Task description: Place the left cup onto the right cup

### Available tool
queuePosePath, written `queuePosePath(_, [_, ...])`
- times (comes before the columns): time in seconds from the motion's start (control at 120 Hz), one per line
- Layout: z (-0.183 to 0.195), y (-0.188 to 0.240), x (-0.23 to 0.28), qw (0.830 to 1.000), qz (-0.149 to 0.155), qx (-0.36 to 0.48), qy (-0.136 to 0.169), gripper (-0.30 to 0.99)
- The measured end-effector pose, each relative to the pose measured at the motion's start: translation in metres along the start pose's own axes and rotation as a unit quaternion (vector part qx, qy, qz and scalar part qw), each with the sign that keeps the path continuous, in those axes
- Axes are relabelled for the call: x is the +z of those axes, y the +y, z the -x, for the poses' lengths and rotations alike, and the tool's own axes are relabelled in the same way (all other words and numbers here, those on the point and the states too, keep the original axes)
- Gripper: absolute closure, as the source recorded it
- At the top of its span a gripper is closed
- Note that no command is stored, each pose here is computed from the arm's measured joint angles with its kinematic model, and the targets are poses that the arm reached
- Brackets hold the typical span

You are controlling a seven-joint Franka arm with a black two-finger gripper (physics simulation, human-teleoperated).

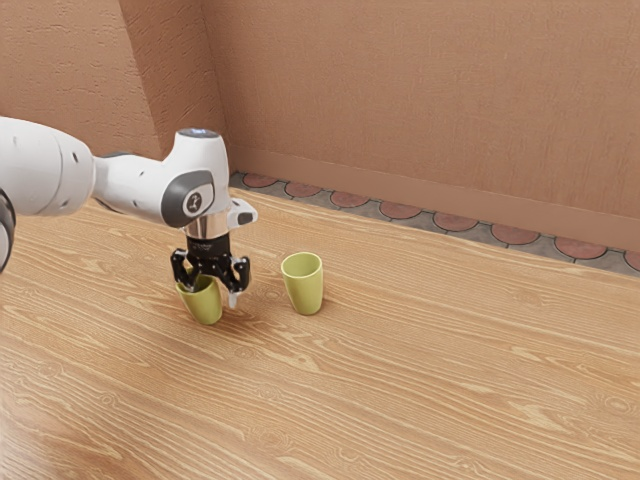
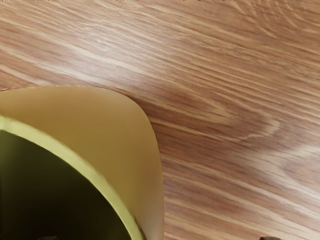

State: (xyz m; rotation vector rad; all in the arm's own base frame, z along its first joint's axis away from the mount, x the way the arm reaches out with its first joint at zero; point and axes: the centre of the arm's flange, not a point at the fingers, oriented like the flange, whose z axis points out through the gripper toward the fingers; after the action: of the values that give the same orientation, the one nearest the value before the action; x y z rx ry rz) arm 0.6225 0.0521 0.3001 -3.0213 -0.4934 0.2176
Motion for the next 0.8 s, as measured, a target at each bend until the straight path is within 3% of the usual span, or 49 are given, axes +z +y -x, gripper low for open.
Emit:
queuePosePath(0.133, [0.000, 0.000, 0.000, 1.000, 0.001, 0.000, 0.002, 0.52])
queuePosePath(0.275, [-0.001, 0.000, 0.000, 1.000, 0.001, -0.001, 0.003, 0.68])
queuePosePath(0.5, [-0.002, -0.002, -0.002, 1.000, 0.000, -0.004, 0.006, 0.73])
queuePosePath(0.8, [0.001, -0.015, -0.049, 0.999, -0.012, -0.004, 0.037, 0.77])
